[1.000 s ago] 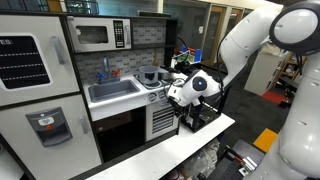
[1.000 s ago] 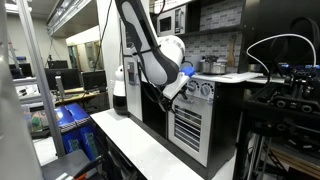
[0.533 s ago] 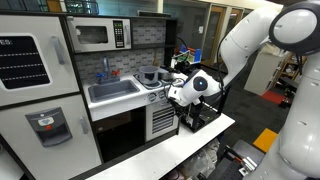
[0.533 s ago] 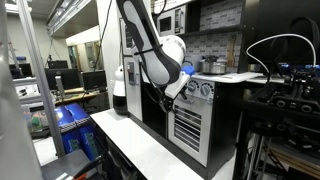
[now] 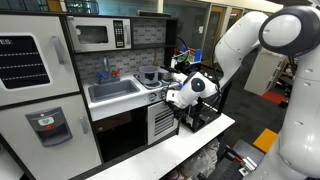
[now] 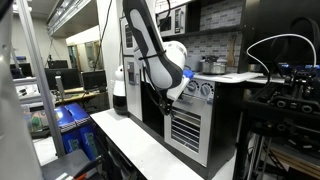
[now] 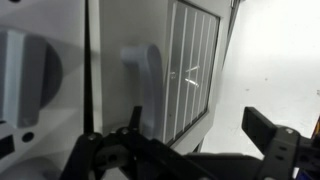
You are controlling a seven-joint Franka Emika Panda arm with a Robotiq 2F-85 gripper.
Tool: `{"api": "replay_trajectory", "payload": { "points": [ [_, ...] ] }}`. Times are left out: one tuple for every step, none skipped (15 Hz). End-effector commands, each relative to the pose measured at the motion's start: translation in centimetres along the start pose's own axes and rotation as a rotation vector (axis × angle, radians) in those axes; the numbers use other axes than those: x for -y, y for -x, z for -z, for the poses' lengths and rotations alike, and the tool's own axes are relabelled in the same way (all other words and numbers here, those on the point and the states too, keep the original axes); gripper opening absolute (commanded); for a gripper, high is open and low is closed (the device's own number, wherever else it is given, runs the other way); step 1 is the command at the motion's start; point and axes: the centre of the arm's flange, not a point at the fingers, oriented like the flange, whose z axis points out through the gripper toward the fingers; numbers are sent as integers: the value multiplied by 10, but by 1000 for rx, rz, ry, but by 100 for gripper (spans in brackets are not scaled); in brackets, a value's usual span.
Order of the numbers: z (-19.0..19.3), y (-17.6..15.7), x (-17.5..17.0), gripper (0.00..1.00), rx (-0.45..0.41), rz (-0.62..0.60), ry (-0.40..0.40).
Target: Open the cabinet
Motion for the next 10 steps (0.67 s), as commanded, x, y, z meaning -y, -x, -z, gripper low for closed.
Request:
{"api": "replay_trajectory", "payload": {
  "points": [
    [-18, -1, 11, 100, -40, 50, -60],
    [-17, -1, 12, 100, -41, 54, -62],
    [-15, -1, 12, 100, -38, 58, -59],
    [-12, -1, 11, 100, -35, 61, -53],
    [-9, -1, 9, 100, -32, 63, -48],
    [-5, -1, 7, 100, -32, 66, -47],
    [1, 0, 6, 100, -31, 70, -44],
    [7, 0, 5, 100, -29, 70, -42],
    [13, 0, 5, 100, -25, 72, -37],
    [18, 0, 6, 100, -24, 76, -36]
  ]
}}
